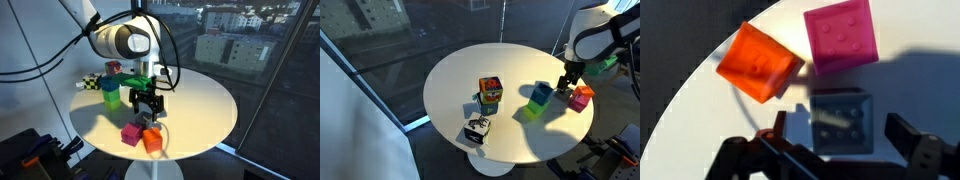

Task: Add the grey block to the stack

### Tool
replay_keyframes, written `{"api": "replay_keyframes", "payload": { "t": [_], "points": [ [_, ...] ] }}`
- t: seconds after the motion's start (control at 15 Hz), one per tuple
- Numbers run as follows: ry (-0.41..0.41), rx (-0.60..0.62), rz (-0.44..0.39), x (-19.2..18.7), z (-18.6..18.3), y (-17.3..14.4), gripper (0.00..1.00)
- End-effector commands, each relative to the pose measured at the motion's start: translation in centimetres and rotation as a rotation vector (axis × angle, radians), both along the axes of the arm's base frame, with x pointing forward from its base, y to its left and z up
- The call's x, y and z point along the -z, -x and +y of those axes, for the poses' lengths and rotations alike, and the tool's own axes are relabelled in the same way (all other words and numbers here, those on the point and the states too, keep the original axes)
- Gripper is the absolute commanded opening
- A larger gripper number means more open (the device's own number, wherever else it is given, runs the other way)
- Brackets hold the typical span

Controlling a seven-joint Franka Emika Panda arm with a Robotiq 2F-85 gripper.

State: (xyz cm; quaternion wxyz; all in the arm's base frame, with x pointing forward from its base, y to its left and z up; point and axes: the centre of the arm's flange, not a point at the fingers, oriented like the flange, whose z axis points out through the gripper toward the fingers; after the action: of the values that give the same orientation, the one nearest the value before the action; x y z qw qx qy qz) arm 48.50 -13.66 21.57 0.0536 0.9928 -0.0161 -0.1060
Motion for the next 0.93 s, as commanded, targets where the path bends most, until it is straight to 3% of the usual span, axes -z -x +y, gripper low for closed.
{"api": "replay_keyframes", "payload": {
  "t": [0.0,0.27,0.33,0.4,0.73,0.87],
  "points": [
    [0.025,-0.013,-0.005,0.4,0.0,-1.0,1.0],
    [0.03,-0.009,0.001,0.9,-0.1,-1.3,1.0],
    [0.031,-0.005,0.002,1.0,-0.1,-1.4,0.75],
    [0.031,0.002,0.004,1.0,-0.2,-1.5,0.74],
    [0.038,0.039,0.002,0.4,-0.1,-2.0,0.34],
    [0.046,0.055,-0.012,-0.5,0.3,-2.1,0.29]
  ]
}}
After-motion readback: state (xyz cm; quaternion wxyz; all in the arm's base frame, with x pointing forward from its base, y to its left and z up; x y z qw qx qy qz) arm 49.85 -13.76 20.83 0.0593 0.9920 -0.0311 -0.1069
